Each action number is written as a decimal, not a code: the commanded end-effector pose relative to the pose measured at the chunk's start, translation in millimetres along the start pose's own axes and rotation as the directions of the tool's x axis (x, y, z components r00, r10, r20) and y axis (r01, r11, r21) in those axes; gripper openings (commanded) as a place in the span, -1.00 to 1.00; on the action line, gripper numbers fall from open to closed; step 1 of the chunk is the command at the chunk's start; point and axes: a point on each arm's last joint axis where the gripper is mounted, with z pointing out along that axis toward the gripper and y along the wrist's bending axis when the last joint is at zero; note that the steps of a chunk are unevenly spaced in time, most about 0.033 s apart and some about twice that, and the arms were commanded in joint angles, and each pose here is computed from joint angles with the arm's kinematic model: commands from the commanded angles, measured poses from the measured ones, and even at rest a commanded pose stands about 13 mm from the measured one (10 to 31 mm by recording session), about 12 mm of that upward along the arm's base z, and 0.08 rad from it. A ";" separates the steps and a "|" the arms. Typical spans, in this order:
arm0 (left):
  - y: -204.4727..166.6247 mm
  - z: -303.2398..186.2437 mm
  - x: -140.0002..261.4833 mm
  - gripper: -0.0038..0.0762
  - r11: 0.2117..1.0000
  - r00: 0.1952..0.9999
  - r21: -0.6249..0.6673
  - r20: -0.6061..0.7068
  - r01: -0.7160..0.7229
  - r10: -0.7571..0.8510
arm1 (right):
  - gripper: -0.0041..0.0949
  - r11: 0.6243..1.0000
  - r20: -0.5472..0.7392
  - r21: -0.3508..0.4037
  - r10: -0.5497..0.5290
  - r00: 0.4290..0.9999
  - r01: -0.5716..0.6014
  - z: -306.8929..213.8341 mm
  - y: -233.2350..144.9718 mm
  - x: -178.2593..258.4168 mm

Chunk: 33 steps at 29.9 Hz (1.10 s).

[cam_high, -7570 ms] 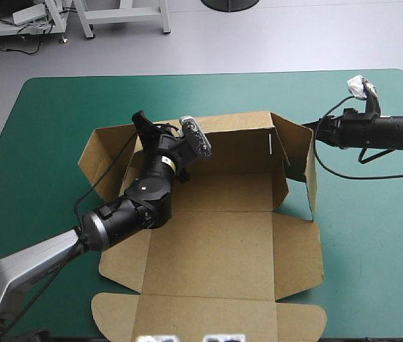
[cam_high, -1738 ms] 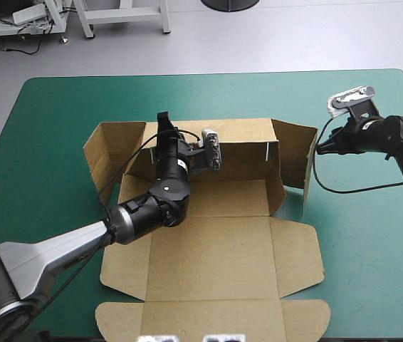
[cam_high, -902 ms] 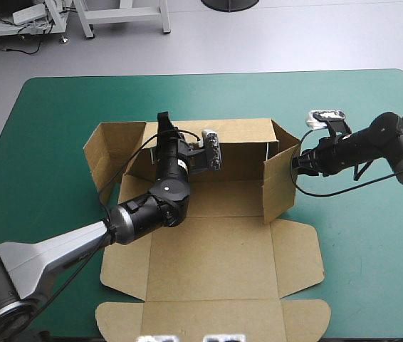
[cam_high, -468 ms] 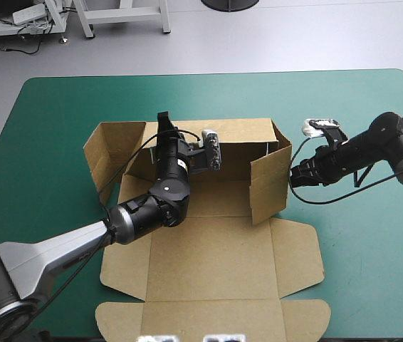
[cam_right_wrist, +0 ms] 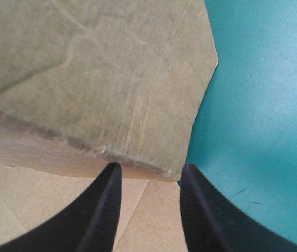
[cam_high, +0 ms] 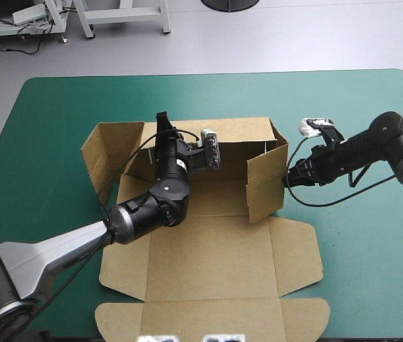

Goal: Fold the box

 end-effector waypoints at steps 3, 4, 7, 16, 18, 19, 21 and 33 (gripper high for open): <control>14.9 -8.0 4.0 -0.92 0.998 0.998 -0.033 -0.016 0.059 -0.059 | -0.22 0.994 0.090 -0.082 -0.061 0.994 0.069 -15.7 20.5 -7.2; 14.9 -8.0 4.0 -0.92 0.998 0.998 -0.033 -0.015 0.061 -0.061 | -0.22 0.993 0.096 -0.091 -0.067 0.993 0.076 -15.9 21.4 -7.7; 14.8 -8.0 3.8 -0.92 0.998 0.998 -0.032 -0.014 0.061 -0.061 | -0.22 0.991 0.106 -0.104 -0.073 0.992 0.084 -16.1 22.6 -8.4; 19.3 -8.5 1.7 -0.92 0.995 0.997 -0.064 0.006 0.074 -0.074 | -0.22 0.984 0.166 -0.128 -0.105 0.980 0.127 -17.1 25.8 -13.2; 19.8 -8.5 1.5 -0.92 0.994 0.997 -0.069 0.009 0.079 -0.079 | -0.22 0.982 0.196 -0.129 -0.111 0.974 0.137 -17.6 26.3 -15.8; 20.8 -9.0 1.3 -0.92 0.993 0.996 -0.075 0.015 0.093 -0.092 | -0.22 0.982 0.205 -0.126 -0.112 0.972 0.140 -17.7 26.2 -16.6; 23.0 -9.6 0.8 -0.92 0.989 0.993 -0.092 0.028 0.118 -0.116 | -0.22 0.981 0.213 -0.115 -0.129 0.968 0.156 -15.6 27.4 -18.2; 24.6 -10.4 -1.5 -0.92 0.984 0.987 -0.088 0.054 0.156 -0.151 | -0.22 0.965 0.310 0.039 -0.258 0.915 0.258 4.7 47.6 -37.2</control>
